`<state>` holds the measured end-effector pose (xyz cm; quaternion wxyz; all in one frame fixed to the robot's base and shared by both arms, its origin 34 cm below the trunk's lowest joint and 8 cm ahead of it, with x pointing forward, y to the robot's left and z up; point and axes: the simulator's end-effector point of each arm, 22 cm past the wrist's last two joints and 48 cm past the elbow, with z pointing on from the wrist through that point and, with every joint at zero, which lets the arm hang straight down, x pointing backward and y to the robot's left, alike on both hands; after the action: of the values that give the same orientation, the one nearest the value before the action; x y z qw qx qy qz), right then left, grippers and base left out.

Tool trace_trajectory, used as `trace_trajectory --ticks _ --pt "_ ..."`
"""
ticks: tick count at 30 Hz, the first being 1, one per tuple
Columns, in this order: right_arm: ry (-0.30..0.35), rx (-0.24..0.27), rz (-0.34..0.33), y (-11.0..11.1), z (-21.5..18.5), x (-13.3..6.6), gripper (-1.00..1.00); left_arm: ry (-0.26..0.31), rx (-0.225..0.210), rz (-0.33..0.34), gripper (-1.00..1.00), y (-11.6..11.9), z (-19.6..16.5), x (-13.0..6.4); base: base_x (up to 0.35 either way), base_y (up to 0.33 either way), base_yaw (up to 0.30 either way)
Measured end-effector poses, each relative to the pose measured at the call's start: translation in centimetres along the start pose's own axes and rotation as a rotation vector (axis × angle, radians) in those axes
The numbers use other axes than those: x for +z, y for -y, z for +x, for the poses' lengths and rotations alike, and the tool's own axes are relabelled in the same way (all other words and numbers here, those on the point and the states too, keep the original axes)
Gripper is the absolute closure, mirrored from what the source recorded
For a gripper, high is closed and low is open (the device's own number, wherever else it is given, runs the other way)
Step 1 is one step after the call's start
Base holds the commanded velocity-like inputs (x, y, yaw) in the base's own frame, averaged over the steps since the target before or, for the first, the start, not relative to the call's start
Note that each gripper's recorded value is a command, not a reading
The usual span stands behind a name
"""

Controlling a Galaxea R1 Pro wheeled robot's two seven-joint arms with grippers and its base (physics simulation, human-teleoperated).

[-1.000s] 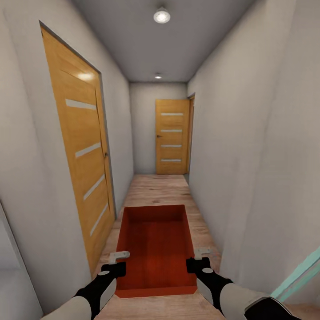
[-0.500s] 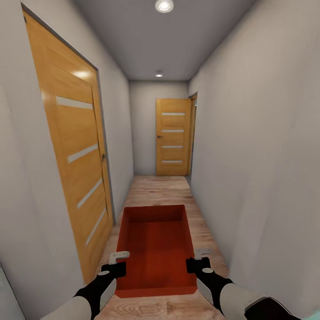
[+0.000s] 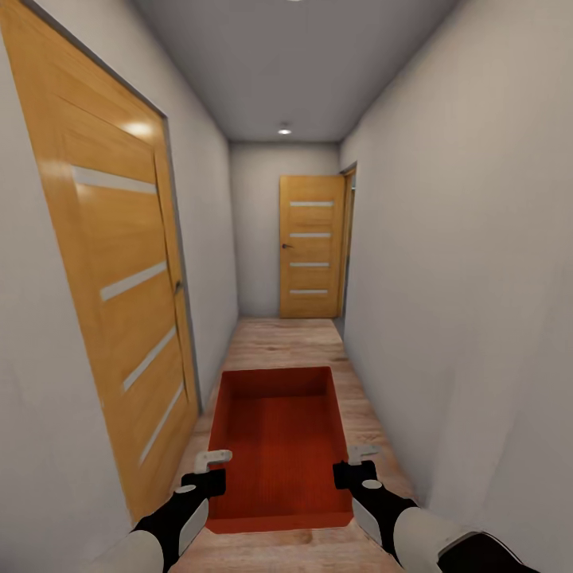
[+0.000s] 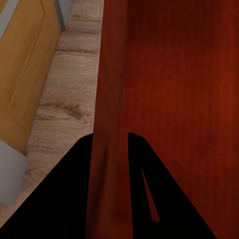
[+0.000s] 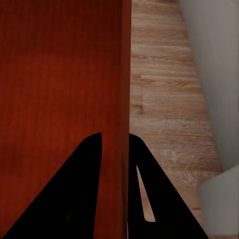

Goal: Move the two storage containers from the living room to the garage. In the garage, place one container on the floor and stack the other container on top of it (either order is fine).

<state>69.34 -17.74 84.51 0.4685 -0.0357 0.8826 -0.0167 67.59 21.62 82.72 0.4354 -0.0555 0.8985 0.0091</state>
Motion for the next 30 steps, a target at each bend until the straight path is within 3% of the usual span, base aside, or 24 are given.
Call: trace_trajectory --ticks 30 --pt "0.0 0.0 0.0 0.0 0.0 0.0 1.0 0.0 0.0 0.0 1.0 0.0 0.0 0.0 0.323 0.0 0.0"
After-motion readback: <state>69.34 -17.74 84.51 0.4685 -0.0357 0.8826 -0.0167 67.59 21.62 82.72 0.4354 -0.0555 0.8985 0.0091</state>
